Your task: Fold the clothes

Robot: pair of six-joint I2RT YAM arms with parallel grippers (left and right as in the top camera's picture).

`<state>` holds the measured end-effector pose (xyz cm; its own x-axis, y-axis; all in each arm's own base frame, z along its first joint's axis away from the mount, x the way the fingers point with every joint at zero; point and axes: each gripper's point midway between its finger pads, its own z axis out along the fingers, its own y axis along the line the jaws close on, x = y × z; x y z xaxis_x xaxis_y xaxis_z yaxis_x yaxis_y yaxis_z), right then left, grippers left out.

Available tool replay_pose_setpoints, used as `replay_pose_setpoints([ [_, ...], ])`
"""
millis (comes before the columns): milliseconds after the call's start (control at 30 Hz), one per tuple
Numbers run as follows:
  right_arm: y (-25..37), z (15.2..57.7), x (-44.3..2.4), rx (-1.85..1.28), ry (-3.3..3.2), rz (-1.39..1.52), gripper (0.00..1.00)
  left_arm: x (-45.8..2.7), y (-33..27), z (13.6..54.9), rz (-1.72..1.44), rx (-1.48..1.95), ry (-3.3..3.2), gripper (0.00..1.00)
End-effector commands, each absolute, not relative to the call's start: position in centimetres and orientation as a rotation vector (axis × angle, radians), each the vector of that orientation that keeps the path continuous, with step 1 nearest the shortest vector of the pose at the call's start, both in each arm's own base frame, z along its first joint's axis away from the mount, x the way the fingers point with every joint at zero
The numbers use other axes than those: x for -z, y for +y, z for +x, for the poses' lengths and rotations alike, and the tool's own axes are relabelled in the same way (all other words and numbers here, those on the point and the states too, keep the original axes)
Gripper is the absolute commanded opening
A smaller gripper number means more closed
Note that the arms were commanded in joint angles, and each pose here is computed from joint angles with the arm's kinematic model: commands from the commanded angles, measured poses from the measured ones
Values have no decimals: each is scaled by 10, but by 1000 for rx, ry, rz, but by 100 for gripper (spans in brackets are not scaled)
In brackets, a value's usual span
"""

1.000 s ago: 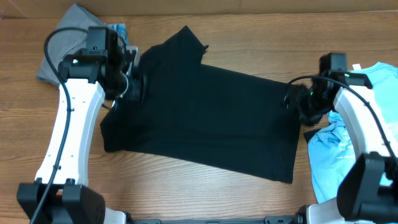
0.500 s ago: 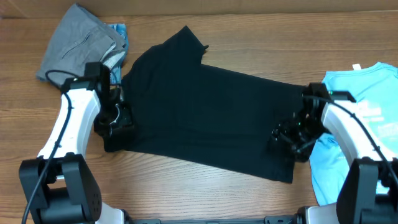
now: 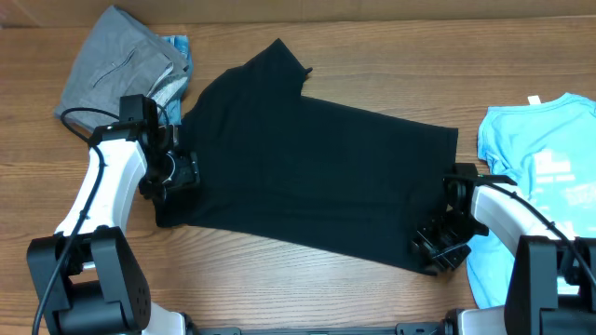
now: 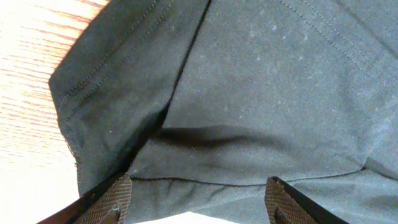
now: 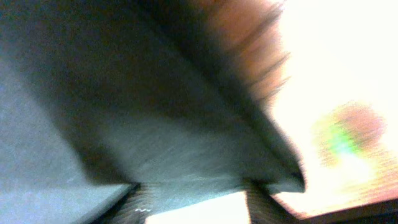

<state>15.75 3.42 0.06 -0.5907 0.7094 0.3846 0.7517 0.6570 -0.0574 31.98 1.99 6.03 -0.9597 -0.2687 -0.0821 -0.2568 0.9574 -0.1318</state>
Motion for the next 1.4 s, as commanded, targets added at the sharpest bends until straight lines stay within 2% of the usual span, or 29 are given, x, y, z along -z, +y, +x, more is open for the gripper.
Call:
replay_pose_setpoints([
  [0,7,149,-1,-65,-2462,-1318,5,-58,19,318,-382,187,3021,71],
  [133,-11,139,-9,-204,-2411,-1370,4,-58,19,317,-344,184,3030,71],
  [267,-10,148,-17,-160,-2465,-1324,17,-57,25,313,-337,130,3045,72],
  [367,-7,174,-33,-39,-2614,-1260,27,-57,32,314,-346,72,3040,73],
  [433,-3,194,-54,65,-2722,-1239,41,-56,39,316,-353,11,3029,73],
  [467,-1,201,-63,121,-2770,-1226,54,-56,44,318,-362,-32,3019,73],
  [500,4,212,-76,204,-2844,-1188,62,-56,49,320,-370,-65,3007,75],
  [600,15,233,-109,398,-3013,-1084,76,-49,52,323,-383,-67,3009,77],
  [667,24,242,-128,528,-3110,-987,79,-38,48,319,-393,-24,3045,77],
  [800,27,243,-142,590,-3171,-965,79,-12,45,309,-501,-16,3113,75],
  [867,27,243,-143,593,-3175,-965,79,2,45,308,-560,-18,3130,66],
  [900,27,243,-143,592,-3174,-965,79,9,44,308,-590,-5,3138,59],
  [967,27,243,-143,591,-3173,-966,79,22,41,306,-623,17,3164,33],
  [1067,26,244,-143,594,-3177,-967,79,36,39,294,-682,11,3223,6],
  [1367,26,247,-143,593,-3188,-967,81,44,75,212,-920,-526,3359,4],
])
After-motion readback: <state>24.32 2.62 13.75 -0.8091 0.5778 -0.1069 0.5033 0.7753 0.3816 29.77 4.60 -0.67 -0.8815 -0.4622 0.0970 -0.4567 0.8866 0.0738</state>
